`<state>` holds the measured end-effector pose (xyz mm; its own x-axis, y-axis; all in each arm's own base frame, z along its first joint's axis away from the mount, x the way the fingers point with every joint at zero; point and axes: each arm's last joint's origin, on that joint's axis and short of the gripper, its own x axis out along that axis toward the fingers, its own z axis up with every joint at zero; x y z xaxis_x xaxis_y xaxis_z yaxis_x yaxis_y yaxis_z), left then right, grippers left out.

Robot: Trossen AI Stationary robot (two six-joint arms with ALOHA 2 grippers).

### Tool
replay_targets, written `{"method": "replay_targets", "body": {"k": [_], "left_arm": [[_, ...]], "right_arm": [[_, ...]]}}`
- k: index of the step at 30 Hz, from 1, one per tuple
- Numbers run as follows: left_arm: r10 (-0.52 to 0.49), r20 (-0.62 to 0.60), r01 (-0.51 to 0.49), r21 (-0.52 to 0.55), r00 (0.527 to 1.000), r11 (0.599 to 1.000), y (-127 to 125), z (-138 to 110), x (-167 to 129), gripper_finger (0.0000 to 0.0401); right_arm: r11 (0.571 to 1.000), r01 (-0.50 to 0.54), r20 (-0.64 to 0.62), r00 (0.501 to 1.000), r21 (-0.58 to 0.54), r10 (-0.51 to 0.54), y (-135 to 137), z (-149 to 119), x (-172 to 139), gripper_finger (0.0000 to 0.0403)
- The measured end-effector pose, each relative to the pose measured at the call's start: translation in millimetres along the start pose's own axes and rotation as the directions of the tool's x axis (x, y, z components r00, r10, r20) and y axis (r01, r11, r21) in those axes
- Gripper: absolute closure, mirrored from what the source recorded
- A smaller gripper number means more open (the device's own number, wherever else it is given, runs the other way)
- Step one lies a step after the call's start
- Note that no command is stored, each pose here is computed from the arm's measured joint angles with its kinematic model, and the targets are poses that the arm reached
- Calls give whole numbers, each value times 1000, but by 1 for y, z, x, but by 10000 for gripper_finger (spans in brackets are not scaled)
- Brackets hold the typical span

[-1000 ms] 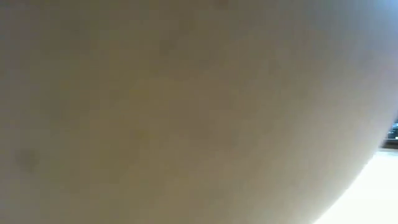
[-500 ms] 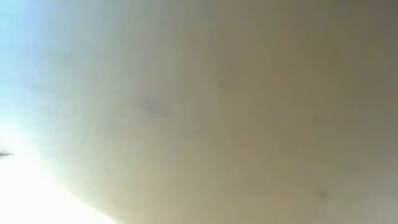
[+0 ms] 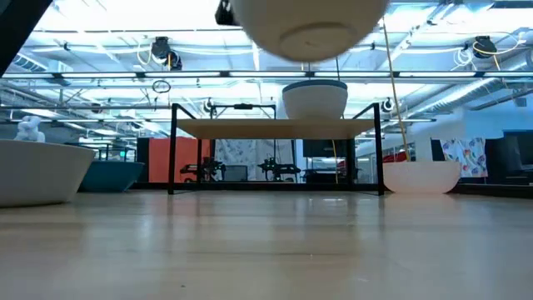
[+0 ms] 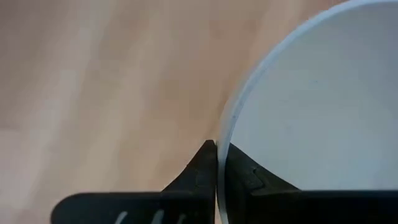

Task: Place and stack bowls onto a shelf
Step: Stack the white bowl on top of the blue bowl on the shelf

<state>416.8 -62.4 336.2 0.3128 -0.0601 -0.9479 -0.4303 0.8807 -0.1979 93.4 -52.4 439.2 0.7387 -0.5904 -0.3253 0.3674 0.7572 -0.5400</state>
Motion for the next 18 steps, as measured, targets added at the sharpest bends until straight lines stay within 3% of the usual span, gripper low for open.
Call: {"method": "replay_targets", "body": {"k": [6,13,18], "left_arm": [[46,176,-27,-106,983,994,53,13,-62,395],[89,303,-63,-96,949,993,122,30,-106,395],[112,337,-111,-21,935,994,169,40,-120,395]], "right_arm": [[1000,1,0,1000,0,-1,0,0,0,307],[999,6,11,1000,52,-7,-1,3,4,307],[999,-4,-10,1000,51,4,0,3,9,307]]}}
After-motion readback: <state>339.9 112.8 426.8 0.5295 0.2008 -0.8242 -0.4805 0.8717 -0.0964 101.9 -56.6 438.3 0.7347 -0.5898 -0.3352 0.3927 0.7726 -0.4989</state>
